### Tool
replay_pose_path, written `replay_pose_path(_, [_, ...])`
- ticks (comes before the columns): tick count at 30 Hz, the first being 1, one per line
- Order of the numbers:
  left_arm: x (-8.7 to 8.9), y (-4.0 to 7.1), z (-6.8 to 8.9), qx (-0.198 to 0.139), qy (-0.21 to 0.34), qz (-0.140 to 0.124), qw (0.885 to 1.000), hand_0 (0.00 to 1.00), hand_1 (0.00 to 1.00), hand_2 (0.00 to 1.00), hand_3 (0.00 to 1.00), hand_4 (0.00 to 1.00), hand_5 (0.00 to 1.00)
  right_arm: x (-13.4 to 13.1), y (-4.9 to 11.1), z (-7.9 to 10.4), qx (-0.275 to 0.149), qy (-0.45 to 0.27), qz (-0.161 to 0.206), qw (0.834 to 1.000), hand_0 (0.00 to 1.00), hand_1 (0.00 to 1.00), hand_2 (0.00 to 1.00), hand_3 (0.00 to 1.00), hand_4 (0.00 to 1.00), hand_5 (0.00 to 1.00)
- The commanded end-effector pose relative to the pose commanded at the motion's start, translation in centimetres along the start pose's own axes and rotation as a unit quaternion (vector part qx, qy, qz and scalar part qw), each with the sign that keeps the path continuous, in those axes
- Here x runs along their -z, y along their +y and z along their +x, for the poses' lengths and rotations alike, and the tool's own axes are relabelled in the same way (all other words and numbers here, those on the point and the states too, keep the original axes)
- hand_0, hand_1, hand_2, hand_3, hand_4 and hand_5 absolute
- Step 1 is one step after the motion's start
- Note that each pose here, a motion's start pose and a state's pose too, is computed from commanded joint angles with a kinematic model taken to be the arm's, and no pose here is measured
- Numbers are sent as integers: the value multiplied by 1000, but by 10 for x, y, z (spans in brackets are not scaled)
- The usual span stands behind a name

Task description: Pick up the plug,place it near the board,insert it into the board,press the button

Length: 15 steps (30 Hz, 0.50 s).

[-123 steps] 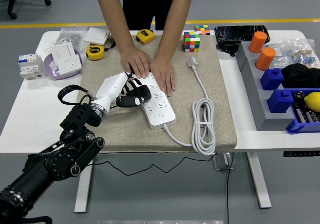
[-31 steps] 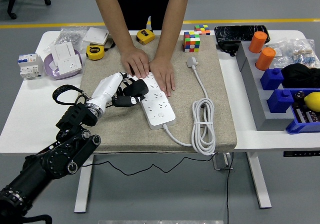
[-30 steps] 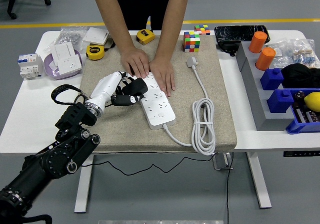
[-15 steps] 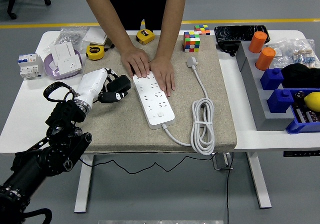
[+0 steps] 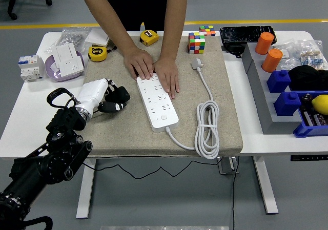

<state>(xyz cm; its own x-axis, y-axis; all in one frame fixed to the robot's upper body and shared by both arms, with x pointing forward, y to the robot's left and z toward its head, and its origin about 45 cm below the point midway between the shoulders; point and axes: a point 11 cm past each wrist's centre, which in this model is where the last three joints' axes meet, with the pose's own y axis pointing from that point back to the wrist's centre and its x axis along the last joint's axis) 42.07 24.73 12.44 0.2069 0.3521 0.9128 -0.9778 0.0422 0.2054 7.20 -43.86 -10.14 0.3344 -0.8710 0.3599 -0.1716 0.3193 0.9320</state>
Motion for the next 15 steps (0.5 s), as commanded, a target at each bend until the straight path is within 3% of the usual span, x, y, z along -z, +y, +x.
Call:
replay_pose_path(1, [1,0,0,3,-1,2,1000,837,818,708,612,834,261,0,0,0,0,0,0,1000,809,717,693,605,883,570])
replay_pose_path(6, [6,1,-2,25,-3,15,1000,837,818,708,612,834,261,-1,0,0,0,0,-1,1000,809,717,693,605,883,570])
replay_pose_path(7, [7,1,-3,30,-3,18,999,998,998,860,789,998,372,-1,0,0,0,0,0,1000,809,718,694,605,884,569])
replay_pose_path(12, [9,2,5,23,1,31,999,998,998,860,789,998,372,0,0,1,-1,0,0,1000,809,718,694,605,884,569])
replay_pose_path(13, [9,2,8,21,3,32,999,998,998,998,976,998,713,0,0,1,-1,-1,0,1000,809,718,694,604,883,572])
replay_pose_path(15, [7,2,15,13,9,31,999,998,998,998,976,998,713,1,0,2,-1,-1,1,1000,809,718,694,604,883,572])
